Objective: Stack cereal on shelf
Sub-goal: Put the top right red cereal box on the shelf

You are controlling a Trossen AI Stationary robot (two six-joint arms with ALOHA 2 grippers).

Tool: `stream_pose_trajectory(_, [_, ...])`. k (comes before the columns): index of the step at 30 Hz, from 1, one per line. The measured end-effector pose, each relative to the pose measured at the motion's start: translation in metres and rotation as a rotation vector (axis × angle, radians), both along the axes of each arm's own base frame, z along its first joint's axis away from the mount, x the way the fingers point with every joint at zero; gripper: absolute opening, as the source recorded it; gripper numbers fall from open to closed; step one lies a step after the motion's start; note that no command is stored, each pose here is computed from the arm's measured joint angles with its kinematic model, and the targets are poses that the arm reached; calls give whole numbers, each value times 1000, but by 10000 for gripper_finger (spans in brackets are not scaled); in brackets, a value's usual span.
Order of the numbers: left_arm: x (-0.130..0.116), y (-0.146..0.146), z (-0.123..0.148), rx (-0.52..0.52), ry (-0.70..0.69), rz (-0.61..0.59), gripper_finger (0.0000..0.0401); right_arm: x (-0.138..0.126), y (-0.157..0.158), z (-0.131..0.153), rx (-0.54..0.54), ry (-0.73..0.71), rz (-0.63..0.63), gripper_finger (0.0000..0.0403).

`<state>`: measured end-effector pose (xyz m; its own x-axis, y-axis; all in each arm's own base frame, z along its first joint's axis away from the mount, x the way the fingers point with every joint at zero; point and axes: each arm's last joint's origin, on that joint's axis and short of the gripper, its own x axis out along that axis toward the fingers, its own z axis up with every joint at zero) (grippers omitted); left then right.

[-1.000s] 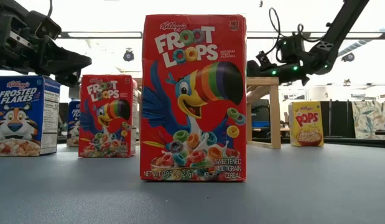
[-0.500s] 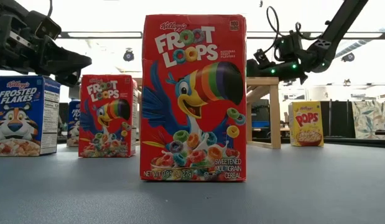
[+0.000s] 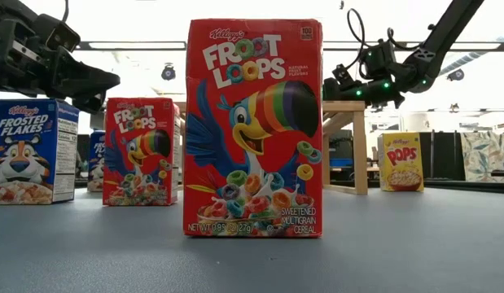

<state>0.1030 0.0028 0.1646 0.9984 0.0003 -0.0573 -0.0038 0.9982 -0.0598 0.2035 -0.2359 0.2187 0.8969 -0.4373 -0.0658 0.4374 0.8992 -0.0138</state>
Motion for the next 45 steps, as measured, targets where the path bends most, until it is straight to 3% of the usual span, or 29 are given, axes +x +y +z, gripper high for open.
stream_pose_trajectory(5, [0, 0, 0, 0, 0, 0, 0, 0, 0, 0, 0, 0, -1, 313])
stream_pose_trajectory(12, [0, 0, 0, 0, 0, 0, 0, 0, 0, 0, -1, 0, 1, 237])
stream_pose_trajectory(17, [0, 0, 0, 0, 0, 0, 0, 0, 1, 0, -20, 8, 39, 207])
stream_pose_trajectory(28, [0, 0, 0, 0, 0, 0, 0, -13, -7, 0, -91, 30, 169, 203])
stream_pose_trajectory(35, [0, 0, 0, 0, 0, 0, 0, -33, -22, 8, -84, -13, 330, 203])
stream_pose_trajectory(45, [0, 0, 0, 0, 0, 0, 0, -33, -33, 6, -85, -12, 375, 203])
